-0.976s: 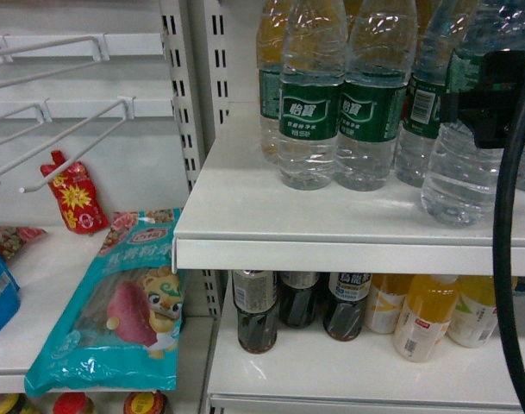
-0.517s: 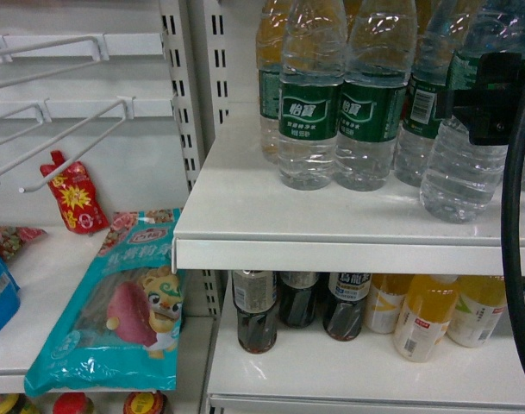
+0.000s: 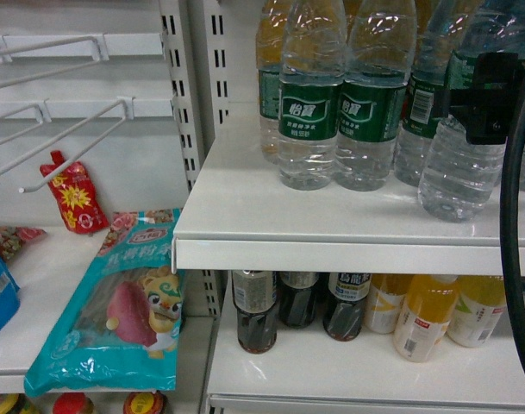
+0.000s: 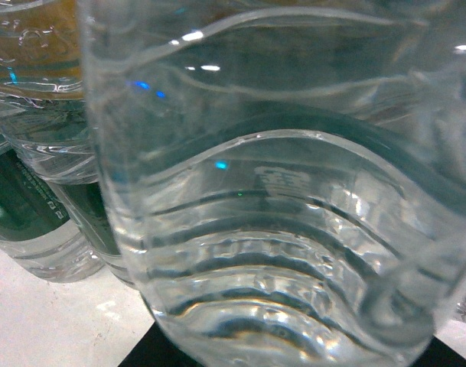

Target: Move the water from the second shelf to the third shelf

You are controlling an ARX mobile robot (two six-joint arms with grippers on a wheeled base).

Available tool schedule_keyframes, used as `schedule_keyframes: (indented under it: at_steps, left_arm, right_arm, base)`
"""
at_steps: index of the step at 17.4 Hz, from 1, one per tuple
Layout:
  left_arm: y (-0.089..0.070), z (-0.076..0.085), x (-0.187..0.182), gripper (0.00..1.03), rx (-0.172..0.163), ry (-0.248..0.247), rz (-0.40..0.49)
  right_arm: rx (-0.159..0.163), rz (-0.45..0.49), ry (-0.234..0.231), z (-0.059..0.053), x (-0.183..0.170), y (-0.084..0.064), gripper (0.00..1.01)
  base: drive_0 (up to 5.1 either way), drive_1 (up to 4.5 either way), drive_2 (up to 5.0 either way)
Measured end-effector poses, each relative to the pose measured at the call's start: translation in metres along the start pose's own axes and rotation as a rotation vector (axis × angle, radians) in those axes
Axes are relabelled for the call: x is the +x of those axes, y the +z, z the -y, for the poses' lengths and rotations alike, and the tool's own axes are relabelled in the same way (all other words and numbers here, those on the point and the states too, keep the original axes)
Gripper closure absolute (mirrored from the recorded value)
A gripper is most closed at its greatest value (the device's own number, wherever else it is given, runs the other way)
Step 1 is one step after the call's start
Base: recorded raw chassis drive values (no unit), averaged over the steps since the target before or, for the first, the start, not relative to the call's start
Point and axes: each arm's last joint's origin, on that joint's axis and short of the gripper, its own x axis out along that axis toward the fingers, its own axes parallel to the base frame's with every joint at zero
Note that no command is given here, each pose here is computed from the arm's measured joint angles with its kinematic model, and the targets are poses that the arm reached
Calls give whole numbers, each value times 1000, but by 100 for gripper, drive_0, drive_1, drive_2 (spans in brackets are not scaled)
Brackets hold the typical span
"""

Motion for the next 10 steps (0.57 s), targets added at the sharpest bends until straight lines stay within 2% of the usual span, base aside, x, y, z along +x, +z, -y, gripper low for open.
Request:
schedule_keyframes:
  at_steps: [2,4,5,6,9,10]
  left_arm:
    - [0,0,0,5,0,0,0]
    - [0,0,0,5,0,0,0]
    - [0,0,0,5,0,0,0]
    - [0,0,0,5,0,0,0]
    - [0,0,0,5,0,0,0]
    - [0,0,0,5,0,0,0]
  right_arm:
    - [-1,0,0,0,0,0,63]
    - [1,-2,1,0,0,0,51]
    - [1,-2,1,0,0,-1,43]
    - [2,16,2,0,0,2,30]
    - [12,48,19,1,-12,12,1]
    - [17,38,23,2,-17,12,4]
  base:
    - [0,0,0]
    - [0,0,0]
    - [0,0,0]
    - [0,0,0]
    - [0,0,0]
    - [0,0,0]
